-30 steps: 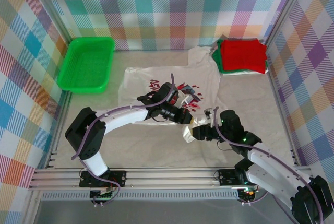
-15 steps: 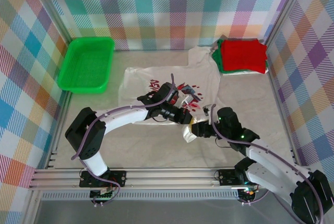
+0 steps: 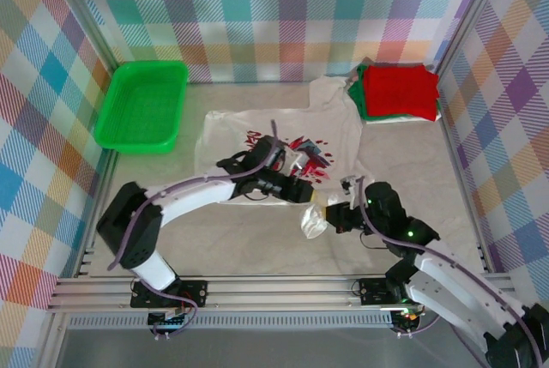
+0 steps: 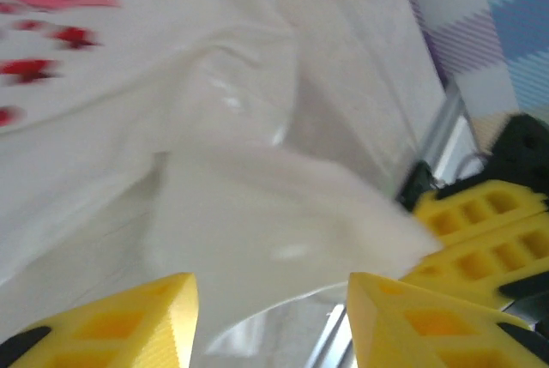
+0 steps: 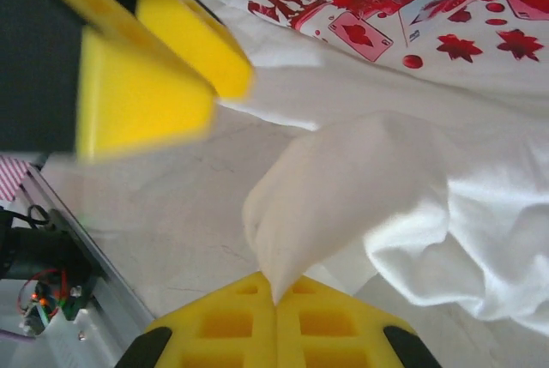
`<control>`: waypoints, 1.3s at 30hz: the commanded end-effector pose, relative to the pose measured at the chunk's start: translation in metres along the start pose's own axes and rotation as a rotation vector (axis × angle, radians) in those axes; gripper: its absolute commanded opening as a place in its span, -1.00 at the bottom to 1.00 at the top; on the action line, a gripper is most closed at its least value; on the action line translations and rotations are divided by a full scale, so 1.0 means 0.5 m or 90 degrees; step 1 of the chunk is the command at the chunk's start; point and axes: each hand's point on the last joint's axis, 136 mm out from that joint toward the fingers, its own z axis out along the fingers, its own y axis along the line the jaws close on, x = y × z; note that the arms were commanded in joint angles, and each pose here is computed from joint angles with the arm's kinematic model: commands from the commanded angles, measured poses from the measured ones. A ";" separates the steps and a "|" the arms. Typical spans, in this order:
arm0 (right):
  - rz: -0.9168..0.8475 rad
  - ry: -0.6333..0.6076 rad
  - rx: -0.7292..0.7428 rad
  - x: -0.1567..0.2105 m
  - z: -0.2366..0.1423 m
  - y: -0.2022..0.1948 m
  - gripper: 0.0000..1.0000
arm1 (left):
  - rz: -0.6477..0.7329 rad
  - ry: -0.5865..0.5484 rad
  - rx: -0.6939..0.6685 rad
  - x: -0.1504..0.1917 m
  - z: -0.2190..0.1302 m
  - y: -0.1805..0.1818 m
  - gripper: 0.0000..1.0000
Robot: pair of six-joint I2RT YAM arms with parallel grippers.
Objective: Fold and stack the t-shirts
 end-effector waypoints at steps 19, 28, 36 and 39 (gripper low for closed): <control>0.276 -0.072 0.196 0.076 -0.091 -0.133 -1.00 | -0.506 -0.091 -0.476 0.232 -0.294 0.483 0.03; 0.269 -0.084 0.197 0.063 -0.069 -0.141 -1.00 | -0.455 -0.128 -0.432 0.132 -0.273 0.494 -0.08; 0.261 -0.097 0.203 0.058 -0.067 -0.147 -1.00 | -0.464 -0.089 -0.451 0.142 -0.254 0.520 -0.12; 0.262 -0.097 0.204 0.057 -0.064 -0.148 -1.00 | -0.478 -0.091 -0.467 0.150 -0.257 0.527 -0.15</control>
